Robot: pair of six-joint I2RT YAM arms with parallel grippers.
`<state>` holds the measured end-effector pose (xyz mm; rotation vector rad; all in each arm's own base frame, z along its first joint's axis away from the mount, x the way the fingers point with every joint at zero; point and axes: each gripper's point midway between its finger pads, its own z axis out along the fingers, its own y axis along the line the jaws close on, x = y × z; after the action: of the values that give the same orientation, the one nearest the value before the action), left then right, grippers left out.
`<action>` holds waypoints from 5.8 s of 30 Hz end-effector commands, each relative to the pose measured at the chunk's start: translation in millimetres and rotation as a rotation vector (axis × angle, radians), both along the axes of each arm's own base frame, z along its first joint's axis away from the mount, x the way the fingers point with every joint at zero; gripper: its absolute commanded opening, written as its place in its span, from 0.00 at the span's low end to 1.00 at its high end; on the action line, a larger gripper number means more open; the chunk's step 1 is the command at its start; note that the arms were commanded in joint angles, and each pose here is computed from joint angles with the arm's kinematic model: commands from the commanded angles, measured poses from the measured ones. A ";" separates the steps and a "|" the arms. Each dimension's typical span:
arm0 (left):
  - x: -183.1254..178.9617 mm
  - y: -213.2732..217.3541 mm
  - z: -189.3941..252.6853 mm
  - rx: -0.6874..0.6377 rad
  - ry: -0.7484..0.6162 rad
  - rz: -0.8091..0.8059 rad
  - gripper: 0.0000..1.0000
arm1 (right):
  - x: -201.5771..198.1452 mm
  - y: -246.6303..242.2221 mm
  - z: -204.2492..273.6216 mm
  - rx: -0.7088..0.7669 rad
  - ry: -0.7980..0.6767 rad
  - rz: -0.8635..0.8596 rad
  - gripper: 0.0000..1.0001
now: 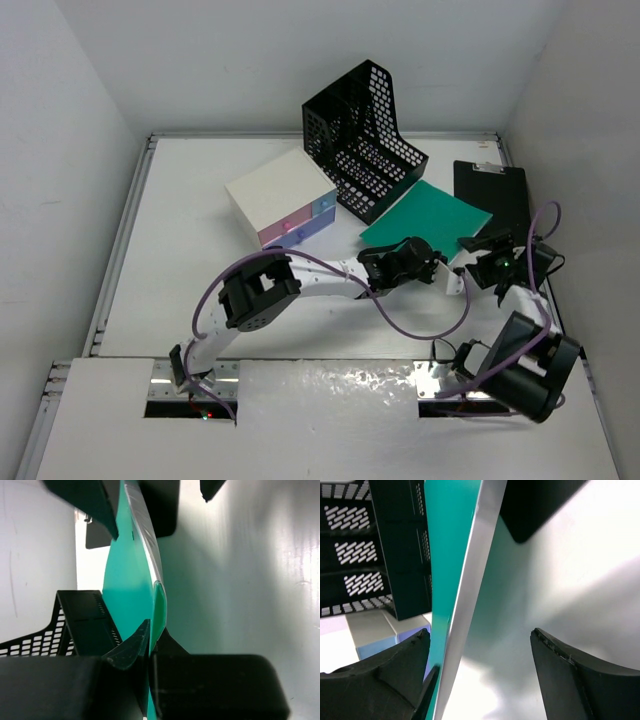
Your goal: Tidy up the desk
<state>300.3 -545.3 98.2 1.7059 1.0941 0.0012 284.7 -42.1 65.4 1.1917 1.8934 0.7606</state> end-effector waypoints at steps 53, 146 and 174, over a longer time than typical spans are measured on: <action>130.7 260.3 346.4 -0.780 0.309 0.622 1.00 | 14.6 -20.3 323.9 -0.878 -0.632 0.137 0.00; 285.3 285.9 158.6 -0.535 0.427 0.739 0.25 | 127.9 147.8 370.9 -1.223 -1.184 0.401 0.00; 261.2 284.7 160.0 -0.859 0.549 1.121 1.00 | 133.2 135.8 322.2 -1.172 -1.018 0.415 0.00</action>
<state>557.1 -260.8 266.8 0.2723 1.9497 -0.2446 430.0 100.2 342.2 -0.3586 1.4032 0.2383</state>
